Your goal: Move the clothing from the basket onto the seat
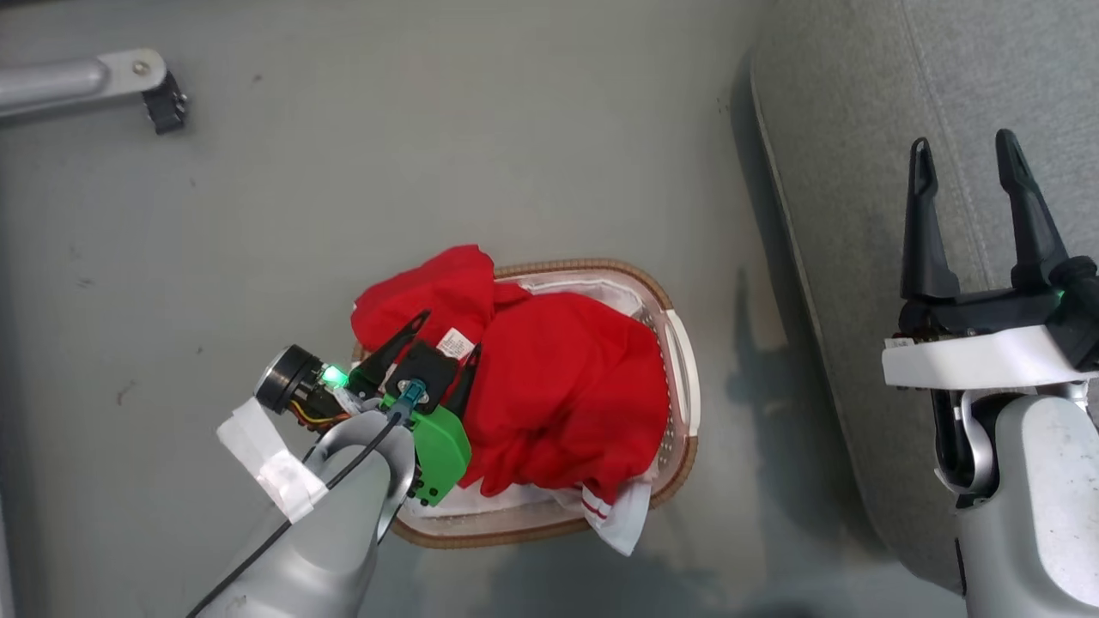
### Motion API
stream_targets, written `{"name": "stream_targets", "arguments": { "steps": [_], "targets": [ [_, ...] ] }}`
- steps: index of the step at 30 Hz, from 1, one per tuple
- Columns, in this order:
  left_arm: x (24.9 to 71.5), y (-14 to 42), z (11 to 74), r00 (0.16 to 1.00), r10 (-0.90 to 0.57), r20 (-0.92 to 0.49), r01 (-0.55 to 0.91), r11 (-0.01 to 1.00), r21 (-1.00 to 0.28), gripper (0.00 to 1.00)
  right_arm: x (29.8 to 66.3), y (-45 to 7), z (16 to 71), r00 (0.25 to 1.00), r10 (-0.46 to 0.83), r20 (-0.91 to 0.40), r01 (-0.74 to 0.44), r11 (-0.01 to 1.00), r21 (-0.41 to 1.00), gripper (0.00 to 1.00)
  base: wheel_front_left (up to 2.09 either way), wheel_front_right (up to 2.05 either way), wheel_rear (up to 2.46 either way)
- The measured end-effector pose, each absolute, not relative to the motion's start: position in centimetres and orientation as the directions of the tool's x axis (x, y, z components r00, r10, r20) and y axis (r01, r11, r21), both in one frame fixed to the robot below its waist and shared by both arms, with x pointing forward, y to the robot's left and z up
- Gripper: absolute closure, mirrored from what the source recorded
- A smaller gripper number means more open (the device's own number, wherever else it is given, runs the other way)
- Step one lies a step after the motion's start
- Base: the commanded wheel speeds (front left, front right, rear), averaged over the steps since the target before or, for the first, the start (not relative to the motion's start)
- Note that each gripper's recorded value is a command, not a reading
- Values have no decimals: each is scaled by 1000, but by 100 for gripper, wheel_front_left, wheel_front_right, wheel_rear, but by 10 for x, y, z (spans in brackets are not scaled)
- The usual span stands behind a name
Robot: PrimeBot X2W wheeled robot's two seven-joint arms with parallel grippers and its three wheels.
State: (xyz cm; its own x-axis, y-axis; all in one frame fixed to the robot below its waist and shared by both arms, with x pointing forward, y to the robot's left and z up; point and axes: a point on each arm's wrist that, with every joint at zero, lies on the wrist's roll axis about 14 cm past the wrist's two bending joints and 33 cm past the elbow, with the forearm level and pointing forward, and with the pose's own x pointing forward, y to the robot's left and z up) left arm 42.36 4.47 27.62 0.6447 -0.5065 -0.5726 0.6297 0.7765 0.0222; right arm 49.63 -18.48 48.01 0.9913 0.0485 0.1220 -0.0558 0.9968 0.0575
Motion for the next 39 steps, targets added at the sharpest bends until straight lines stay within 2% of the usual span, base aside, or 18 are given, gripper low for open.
{"name": "stream_targets", "arguments": {
  "steps": [6,12,19,28,29,30,31,32,39],
  "targets": [
    [405,37,208,484,-517,-706,690,722,-56,0,510,-192,442,998,33,60,-37,997,70,0,0,0,0],
    [397,32,168,392,-521,-758,711,694,-110,0,510,-201,409,1000,13,-8,-12,997,75,0,0,0,0],
    [390,32,133,330,-502,-799,709,691,-142,0,508,-213,382,998,-14,-69,19,997,73,0,0,0,0],
    [384,28,110,302,-483,-822,678,715,-170,0,505,-223,367,994,-36,-105,42,997,63,0,0,0,0],
    [383,28,108,295,-482,-825,674,717,-178,5,505,-223,366,994,-36,-108,43,997,65,0,0,0,0],
    [381,27,108,288,-482,-827,672,717,-183,51,504,-223,365,993,-36,-109,43,997,66,0,0,0,0],
    [380,27,107,286,-483,-828,671,718,-187,83,504,-223,365,993,-35,-110,42,997,67,0,0,0,0],
    [379,27,108,283,-486,-827,670,717,-192,100,504,-222,365,993,-34,-110,42,997,68,0,0,0,0],
    [375,23,120,294,-501,-814,652,728,-213,100,502,-220,372,994,-30,-105,39,996,77,0,0,0,0]
  ]
}}
